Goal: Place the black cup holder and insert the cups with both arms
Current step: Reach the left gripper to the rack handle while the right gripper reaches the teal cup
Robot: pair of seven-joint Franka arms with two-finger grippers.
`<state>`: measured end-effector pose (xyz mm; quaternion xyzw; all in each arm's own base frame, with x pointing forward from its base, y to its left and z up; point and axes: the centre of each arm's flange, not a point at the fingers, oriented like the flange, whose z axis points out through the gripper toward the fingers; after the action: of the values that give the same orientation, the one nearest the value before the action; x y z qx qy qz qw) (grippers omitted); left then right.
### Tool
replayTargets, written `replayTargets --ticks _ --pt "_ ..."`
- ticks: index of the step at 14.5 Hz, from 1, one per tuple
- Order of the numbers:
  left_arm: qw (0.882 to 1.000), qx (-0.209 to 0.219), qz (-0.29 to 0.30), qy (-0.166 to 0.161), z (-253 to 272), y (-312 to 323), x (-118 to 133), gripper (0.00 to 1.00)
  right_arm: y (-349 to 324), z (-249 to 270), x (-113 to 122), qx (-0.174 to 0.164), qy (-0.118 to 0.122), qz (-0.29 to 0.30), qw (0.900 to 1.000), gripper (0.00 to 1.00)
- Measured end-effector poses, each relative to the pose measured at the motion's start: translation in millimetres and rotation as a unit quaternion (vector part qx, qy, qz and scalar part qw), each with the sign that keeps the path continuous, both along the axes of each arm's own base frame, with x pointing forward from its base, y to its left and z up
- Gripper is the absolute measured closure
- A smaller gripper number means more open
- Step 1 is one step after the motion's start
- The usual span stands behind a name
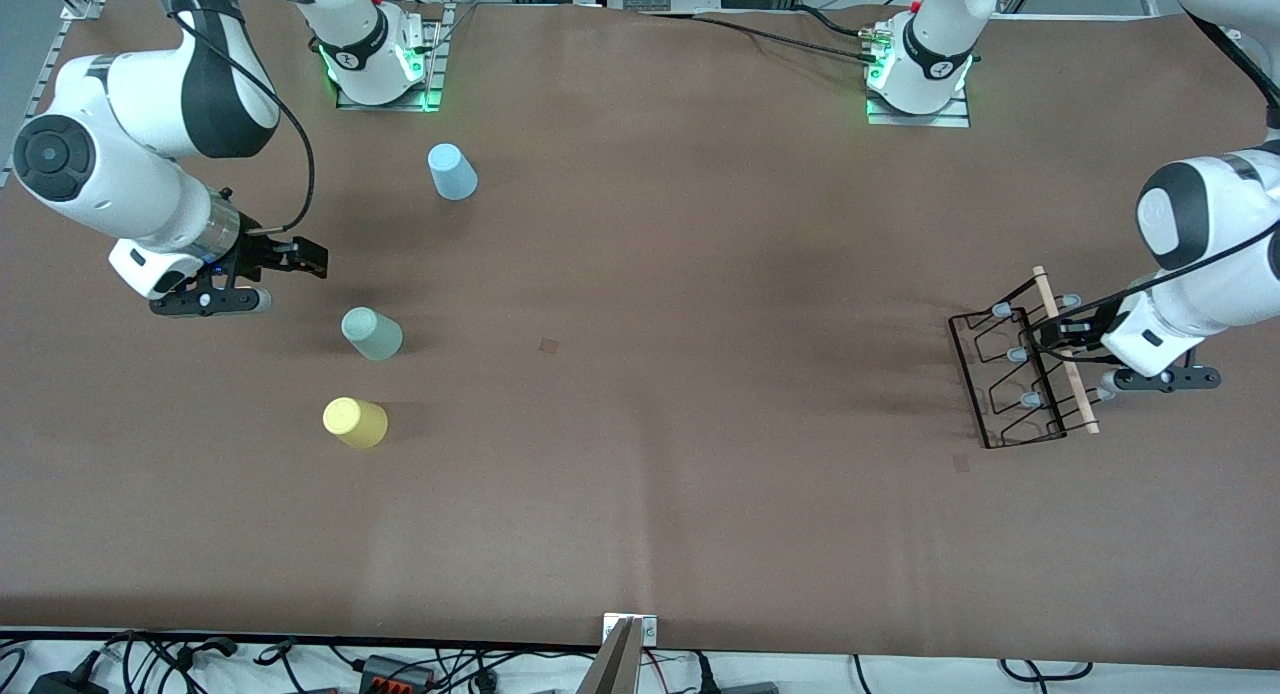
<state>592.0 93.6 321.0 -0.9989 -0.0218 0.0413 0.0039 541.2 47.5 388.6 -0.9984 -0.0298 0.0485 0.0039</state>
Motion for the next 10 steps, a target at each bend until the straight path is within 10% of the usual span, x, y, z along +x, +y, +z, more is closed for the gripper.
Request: replayTargets --ticks 2,5,10 --pt "1.0 0.0 0.0 -0.005 3 0 0 0.44 0 -10 -1 0.001 -0.02 -0.002 1.0 0.0" --pt "1.0 0.0 -0.002 -0.005 4 -3 -1 0.8 -2 -25 -4 0.002 -0.028 -0.006 1.0 0.0" --pt "1.0 0.0 -0.002 -0.006 5 -3 -1 0.84 -2 -49 6 0.006 -0.072 -0.008 0.997 0.0"
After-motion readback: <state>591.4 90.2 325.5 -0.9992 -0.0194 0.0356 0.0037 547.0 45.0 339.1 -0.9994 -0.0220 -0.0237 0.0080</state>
